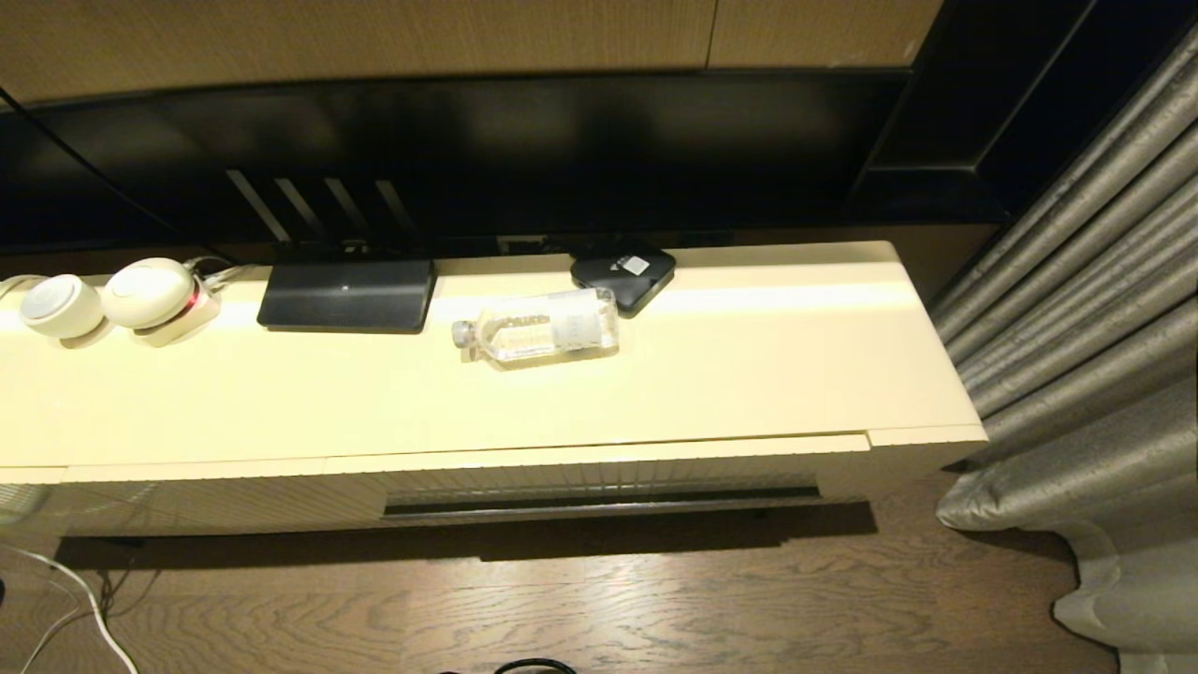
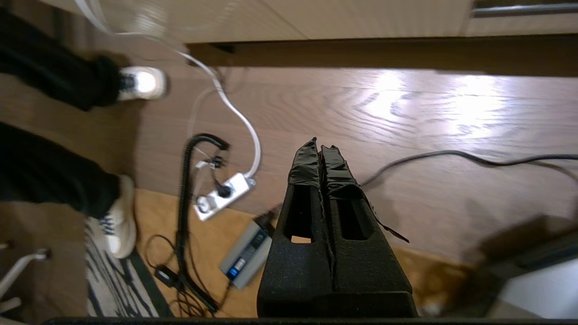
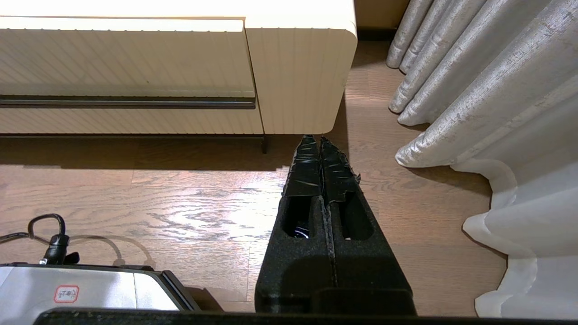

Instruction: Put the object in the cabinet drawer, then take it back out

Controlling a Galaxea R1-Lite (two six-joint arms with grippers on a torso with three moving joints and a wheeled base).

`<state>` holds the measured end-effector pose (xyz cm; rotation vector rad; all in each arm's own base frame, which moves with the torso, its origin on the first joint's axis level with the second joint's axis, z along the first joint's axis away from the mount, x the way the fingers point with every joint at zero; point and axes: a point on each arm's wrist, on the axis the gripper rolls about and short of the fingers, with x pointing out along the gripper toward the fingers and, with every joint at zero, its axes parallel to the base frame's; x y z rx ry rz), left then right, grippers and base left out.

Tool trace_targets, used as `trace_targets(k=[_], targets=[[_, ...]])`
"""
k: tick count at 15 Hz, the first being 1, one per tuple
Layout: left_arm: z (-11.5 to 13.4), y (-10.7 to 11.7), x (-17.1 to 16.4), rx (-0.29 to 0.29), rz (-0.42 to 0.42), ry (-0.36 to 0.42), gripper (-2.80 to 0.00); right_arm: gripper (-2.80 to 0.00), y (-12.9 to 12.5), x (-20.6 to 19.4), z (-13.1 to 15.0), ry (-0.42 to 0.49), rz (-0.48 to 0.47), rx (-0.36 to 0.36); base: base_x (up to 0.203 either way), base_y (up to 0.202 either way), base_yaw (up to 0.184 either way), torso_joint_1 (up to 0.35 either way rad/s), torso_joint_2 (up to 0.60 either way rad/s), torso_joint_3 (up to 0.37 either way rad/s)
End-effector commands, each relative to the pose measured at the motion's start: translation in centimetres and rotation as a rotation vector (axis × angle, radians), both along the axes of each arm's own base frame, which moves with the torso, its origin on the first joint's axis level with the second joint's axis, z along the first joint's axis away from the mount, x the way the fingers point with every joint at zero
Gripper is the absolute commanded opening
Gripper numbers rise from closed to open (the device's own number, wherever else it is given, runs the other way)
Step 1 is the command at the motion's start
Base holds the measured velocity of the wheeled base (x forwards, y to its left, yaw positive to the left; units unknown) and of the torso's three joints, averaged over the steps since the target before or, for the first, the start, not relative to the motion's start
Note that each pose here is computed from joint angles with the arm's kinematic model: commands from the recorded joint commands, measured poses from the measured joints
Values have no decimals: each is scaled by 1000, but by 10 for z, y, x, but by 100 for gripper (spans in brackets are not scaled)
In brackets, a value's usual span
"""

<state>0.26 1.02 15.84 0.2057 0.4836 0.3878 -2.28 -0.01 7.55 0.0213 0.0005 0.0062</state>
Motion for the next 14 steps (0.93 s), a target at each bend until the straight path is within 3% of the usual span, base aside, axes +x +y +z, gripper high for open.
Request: trace_targets(k=[1, 3, 5, 7, 10, 11, 14], targets=[[-24, 0, -20, 35, 52, -87, -280, -280, 0, 0, 0, 2, 1, 0, 0, 0, 0, 0, 0, 0], [-43, -2, -21, 58, 33, -57, -280, -280, 0, 0, 0, 1, 0, 0, 0, 0, 0, 0, 0, 0], [-58, -3, -17, 29, 5, -53, -280, -280, 0, 0, 0, 1, 1, 0, 0, 0, 0, 0, 0, 0], [-60, -6, -13, -44, -148, -102, -280, -280, 0, 0, 0, 1, 1, 0, 0, 0, 0, 0, 0, 0], [-59, -7, -9, -40, -194, -190, -280, -280, 0, 0, 0, 3, 1, 0, 0, 0, 0, 0, 0, 0], [-56, -7, -8, -36, -225, -243, -280, -280, 0, 0, 0, 3, 1, 0, 0, 0, 0, 0, 0, 0], [-68, -9, -12, -52, -337, -303, -280, -280, 0, 0, 0, 1, 1, 0, 0, 0, 0, 0, 0, 0]])
